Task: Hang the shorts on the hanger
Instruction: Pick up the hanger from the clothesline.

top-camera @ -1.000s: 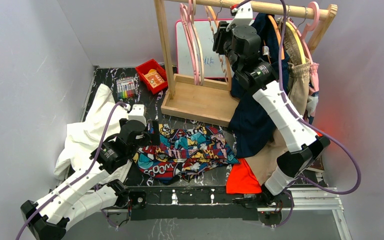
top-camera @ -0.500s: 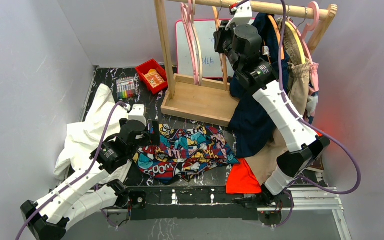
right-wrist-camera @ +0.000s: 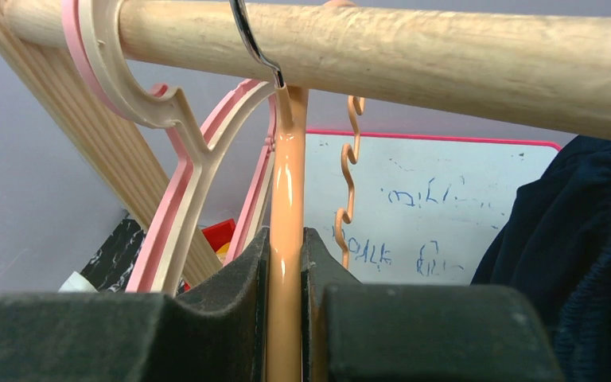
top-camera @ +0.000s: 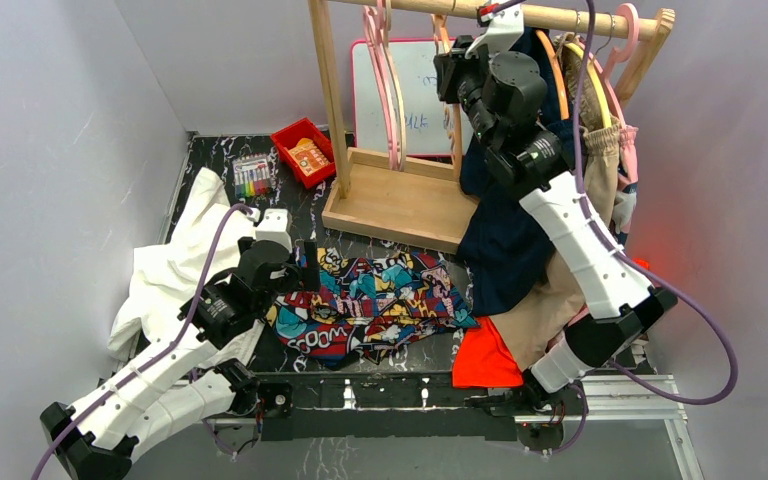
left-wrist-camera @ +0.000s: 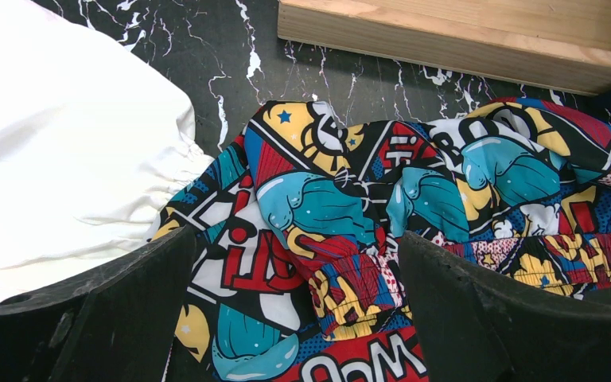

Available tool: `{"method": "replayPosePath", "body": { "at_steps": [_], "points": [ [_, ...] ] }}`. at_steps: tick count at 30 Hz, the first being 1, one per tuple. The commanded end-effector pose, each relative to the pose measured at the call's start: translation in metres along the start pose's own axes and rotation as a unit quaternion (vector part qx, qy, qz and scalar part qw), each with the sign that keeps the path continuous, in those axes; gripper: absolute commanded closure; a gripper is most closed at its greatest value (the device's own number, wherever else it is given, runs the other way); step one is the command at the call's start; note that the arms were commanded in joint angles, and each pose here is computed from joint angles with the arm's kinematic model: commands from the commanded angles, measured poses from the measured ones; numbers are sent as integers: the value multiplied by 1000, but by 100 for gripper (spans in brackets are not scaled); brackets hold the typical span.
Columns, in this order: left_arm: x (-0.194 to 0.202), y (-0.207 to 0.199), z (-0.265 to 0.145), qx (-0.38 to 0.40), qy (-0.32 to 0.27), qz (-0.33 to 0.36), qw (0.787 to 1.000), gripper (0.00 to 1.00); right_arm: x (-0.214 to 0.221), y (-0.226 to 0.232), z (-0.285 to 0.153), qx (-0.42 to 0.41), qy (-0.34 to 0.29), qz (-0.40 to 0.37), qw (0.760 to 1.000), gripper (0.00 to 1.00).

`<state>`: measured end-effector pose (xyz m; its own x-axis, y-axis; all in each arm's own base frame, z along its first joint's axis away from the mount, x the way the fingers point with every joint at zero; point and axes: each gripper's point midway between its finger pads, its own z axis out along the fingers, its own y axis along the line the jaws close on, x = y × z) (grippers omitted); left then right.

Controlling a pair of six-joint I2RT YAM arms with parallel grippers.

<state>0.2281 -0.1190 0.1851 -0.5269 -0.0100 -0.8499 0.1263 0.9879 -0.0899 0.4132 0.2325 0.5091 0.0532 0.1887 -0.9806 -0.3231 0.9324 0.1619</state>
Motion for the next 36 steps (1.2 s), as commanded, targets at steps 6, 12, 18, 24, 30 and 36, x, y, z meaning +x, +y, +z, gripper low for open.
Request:
{"method": "replayPosePath", "body": {
  "at_steps": [6,12,18,24,30,36],
  "points": [
    [-7,6,-3,-9,-17,-3,1000,2,-53,-4,-48,-22,-66,29,997,100],
    [-8,8,-4,-15,-21,-5,1000,2,-37,-7,-84,-39,-34,39,998,100],
    [-12,19,-7,-43,-34,-15,998,2,5,-17,-135,-52,38,48,997,100],
    [-18,34,-14,-75,-55,-31,995,2,66,-25,-183,-64,150,37,986,100],
    [-27,53,-28,-108,-92,-57,988,2,144,-26,-226,-88,282,39,955,100],
    [-38,63,-43,-120,-115,-78,983,2,188,-22,-254,-120,359,37,925,100]
  ]
}}
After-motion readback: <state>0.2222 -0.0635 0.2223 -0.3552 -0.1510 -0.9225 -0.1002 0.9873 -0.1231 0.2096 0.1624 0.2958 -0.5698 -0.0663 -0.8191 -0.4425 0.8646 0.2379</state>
